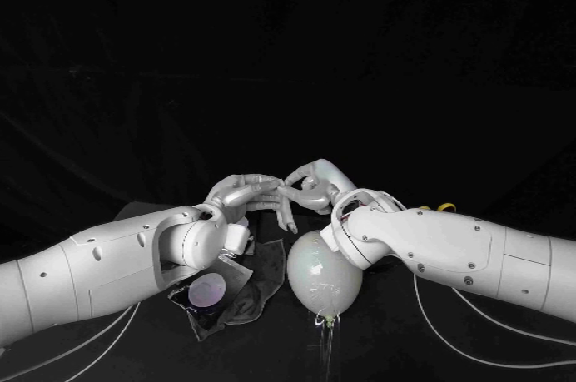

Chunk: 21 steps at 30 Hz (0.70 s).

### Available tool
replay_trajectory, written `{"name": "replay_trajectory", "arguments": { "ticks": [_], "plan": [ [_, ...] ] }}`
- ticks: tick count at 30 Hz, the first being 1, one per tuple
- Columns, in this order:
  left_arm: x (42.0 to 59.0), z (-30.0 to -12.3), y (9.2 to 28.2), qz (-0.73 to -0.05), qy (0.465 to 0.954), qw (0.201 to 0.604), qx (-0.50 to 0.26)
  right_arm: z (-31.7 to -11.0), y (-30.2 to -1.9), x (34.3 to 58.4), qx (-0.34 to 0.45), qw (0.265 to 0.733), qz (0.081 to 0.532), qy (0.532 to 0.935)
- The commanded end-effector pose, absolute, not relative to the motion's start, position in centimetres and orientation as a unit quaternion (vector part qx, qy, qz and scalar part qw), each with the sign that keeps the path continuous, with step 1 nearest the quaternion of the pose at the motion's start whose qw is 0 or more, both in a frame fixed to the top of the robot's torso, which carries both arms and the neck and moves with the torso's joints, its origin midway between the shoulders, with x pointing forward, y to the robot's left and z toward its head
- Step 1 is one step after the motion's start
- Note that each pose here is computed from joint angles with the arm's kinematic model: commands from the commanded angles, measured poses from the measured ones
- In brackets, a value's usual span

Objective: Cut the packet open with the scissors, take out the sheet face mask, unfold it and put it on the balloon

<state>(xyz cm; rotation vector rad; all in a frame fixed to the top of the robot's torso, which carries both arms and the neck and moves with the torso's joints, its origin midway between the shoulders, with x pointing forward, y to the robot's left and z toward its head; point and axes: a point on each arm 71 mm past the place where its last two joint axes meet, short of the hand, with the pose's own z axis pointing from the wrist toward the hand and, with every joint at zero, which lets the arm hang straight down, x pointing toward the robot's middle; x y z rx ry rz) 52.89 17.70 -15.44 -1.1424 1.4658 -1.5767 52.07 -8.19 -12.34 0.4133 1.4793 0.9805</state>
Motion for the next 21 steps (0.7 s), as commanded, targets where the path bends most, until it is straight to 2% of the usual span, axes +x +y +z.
{"name": "replay_trajectory", "arguments": {
  "ticks": [1, 21],
  "plan": [
    [52.77, -15.25, 17.30, -0.613, 0.567, 0.341, -0.431, -12.10, -7.92, 51.94, 0.174, 0.618, 0.434, 0.632],
    [52.77, -15.28, 17.42, -0.611, 0.570, 0.342, -0.430, -11.98, -8.32, 52.08, 0.183, 0.629, 0.430, 0.622]
  ]
}}
